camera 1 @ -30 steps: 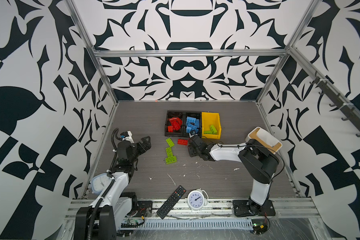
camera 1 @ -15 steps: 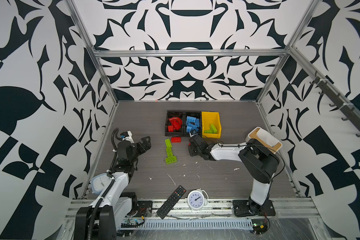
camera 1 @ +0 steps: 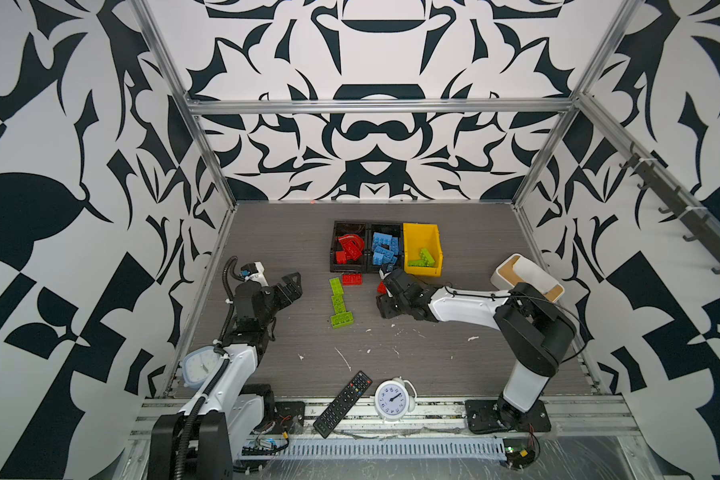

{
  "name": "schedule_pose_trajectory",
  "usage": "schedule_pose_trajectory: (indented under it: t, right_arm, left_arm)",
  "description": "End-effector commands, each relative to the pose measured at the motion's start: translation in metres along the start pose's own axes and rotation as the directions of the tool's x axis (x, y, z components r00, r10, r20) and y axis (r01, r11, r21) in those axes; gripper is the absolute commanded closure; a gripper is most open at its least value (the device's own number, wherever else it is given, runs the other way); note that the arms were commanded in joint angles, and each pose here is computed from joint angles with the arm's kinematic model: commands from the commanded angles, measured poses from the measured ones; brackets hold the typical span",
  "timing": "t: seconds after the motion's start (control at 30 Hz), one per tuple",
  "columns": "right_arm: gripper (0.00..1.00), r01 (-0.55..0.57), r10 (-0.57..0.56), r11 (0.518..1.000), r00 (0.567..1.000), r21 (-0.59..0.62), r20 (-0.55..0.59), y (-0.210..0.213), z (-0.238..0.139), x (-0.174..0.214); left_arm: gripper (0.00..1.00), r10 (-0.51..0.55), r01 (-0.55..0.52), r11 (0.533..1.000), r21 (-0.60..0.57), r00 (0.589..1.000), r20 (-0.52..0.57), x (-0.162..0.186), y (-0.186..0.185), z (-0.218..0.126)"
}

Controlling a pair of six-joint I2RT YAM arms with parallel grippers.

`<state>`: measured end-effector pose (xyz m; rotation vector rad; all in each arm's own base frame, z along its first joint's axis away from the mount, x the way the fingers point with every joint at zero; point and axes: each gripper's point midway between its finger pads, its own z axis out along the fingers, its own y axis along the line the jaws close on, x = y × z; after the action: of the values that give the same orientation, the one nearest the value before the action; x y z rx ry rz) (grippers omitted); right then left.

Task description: Sort the legos into containers by color

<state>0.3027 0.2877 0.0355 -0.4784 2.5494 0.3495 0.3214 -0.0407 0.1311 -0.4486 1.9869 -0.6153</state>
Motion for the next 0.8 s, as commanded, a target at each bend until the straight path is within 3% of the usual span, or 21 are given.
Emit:
schedule_pose_trajectory:
  t: [0.0, 0.3, 0.5, 0.77]
  right_arm:
    - [0.33, -0.006, 0.004, 0.998, 0.999, -0.061, -0.045, 0.012, -0.025, -0.002]
    - [0.22, -0.094, 0.098, 0.989, 0.995, -0.116, 0.029, 0.012, -0.043, -0.023]
    - [0.21, -0.14, 0.152, 0.98, 0.986, -0.143, 0.075, 0.009, -0.026, -0.053]
    - [0.21, -0.136, 0.137, 0.99, 0.99, -0.045, 0.016, -0.008, 0.01, -0.056]
  left_arm:
    - [0.01, 0.012, -0.013, 1.0, 0.003, 0.999, 0.031, -0.012, -0.005, -0.002]
    - [0.01, 0.009, -0.009, 1.0, 0.008, 1.0, 0.025, -0.011, -0.006, -0.002]
    - [0.01, 0.007, -0.007, 1.0, 0.011, 1.0, 0.025, -0.011, -0.006, -0.002]
    - [0.0, 0.008, -0.009, 1.0, 0.014, 0.999, 0.032, -0.012, -0.008, -0.004]
